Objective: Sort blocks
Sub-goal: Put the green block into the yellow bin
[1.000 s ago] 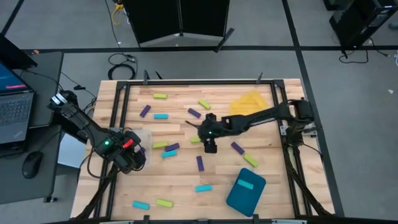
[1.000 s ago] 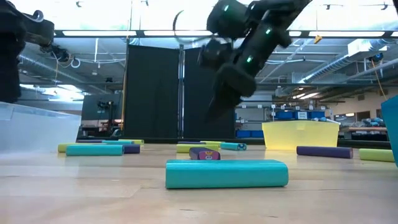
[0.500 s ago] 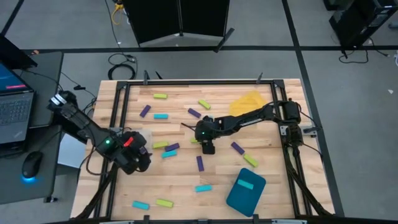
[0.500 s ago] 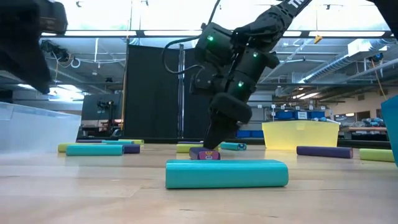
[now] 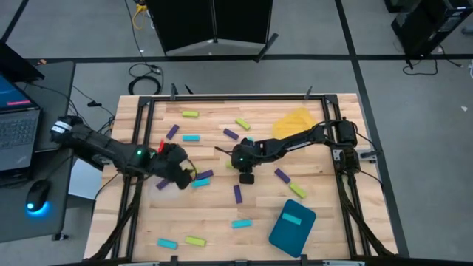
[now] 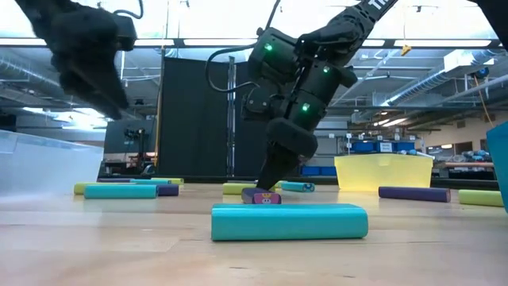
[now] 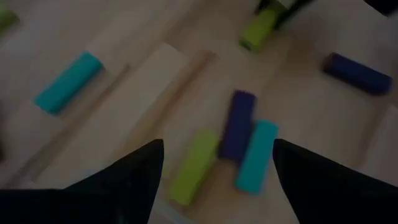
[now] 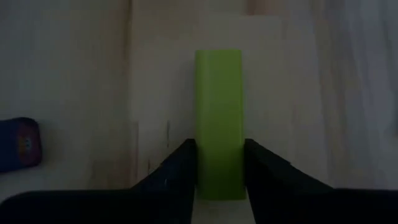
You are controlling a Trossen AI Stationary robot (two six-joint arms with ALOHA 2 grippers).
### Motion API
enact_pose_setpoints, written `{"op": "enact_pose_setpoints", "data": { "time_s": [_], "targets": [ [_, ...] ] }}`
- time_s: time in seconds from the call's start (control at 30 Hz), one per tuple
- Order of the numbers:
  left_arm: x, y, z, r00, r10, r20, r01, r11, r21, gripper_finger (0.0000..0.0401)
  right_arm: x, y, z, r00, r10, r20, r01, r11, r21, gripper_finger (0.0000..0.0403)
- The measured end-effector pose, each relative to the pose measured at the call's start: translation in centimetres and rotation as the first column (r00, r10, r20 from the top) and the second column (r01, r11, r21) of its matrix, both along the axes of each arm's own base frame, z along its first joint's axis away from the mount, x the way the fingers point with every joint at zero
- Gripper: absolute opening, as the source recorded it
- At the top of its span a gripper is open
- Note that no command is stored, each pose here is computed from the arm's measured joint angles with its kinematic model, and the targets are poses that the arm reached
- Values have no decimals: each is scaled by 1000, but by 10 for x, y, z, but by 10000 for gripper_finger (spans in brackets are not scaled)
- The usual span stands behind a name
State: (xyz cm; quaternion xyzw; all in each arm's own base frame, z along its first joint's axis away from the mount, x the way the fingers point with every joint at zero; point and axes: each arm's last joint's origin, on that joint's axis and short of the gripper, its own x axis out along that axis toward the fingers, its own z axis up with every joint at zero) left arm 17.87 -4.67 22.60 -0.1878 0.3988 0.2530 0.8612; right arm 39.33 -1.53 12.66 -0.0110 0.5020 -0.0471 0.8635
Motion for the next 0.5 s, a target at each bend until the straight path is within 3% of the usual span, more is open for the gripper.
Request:
{"op": "enact_pose_setpoints", "data": {
  "time_s": [0.13, 0.33, 0.5],
  "targets": [
    [7, 17, 2, 1000, 14, 10, -14, 1000, 26, 298, -4, -3, 16, 999, -35, 26, 37, 998, -60, 116],
    [14, 42, 5, 1000, 26, 14, -27, 996, 85, 272, -18, -2, 78, 981, -80, 175, 105, 985, -138, 116],
    [22, 67, 6, 999, 19, 30, -22, 994, 110, 253, -55, 0, 137, 936, -227, 268, 293, 925, -241, 116]
  ]
}}
